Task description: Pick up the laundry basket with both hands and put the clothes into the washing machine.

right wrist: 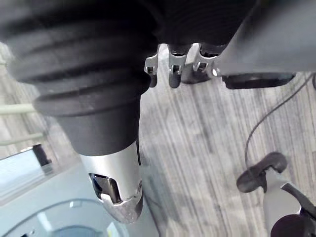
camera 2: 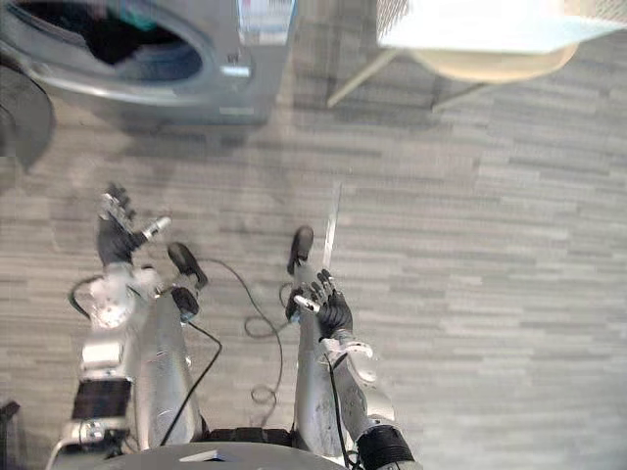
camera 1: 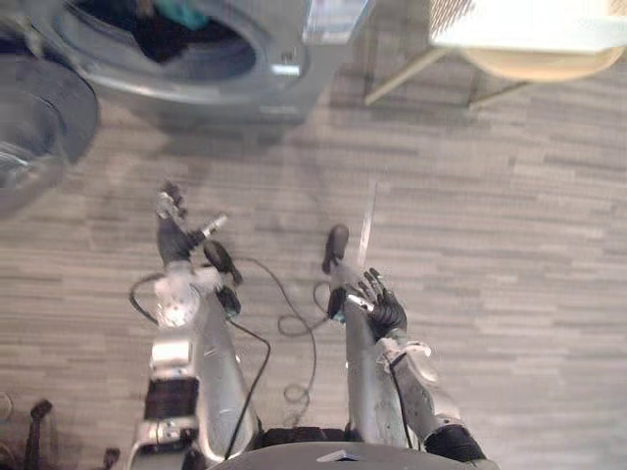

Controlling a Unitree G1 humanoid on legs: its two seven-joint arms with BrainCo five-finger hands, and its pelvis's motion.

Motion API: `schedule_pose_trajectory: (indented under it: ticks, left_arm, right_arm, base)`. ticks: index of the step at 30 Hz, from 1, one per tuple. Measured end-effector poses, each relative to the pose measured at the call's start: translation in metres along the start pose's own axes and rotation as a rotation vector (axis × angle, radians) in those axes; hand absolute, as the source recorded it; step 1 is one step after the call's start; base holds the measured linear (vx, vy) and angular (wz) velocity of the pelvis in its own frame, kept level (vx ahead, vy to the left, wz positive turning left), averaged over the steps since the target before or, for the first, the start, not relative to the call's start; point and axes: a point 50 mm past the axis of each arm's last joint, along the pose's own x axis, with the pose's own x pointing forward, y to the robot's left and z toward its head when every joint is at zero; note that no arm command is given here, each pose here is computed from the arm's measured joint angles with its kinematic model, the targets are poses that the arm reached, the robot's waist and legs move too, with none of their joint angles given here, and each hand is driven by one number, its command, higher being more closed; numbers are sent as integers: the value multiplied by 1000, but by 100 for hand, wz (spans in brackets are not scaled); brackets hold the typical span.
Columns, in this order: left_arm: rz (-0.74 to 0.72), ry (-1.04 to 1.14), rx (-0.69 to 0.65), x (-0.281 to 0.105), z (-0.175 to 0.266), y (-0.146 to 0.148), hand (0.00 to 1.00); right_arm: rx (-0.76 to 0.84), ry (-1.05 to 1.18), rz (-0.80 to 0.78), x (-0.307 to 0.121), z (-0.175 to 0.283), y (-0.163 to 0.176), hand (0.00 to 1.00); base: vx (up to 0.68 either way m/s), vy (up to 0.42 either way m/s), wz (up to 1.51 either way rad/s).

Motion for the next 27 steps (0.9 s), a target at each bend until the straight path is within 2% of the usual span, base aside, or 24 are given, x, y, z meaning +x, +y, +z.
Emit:
schedule_pose_trajectory:
  ticks: [5,9,12,19,22,27]
  left_arm:
    - [64,250,-24,-29,-61,19,0]
    - [165,544,24,-80,-122,50,0]
    - [203,677,37,-105,-143,63,0]
    - [211,837,52,-138,-165,75,0]
    - [202,900,46,-157,-171,80,0]
    - [212,946,54,-169,-175,85,0]
  right_arm:
    - [-9,62,-142,-11,-18,-23,0]
    - [-83,183,-348,-37,-49,-55,0]
    - [-111,267,-442,-52,-65,-72,0]
    - [-84,391,-645,-88,-85,-109,0]
    - [6,435,-737,-112,-95,-122,0]
    - [95,471,-798,-128,-108,-122,0]
  base:
    - [84,15,12]
    - [90,-65,24]
    - [105,-84,36]
    - [74,-35,24]
    - [76,61,23]
    - [61,77,19]
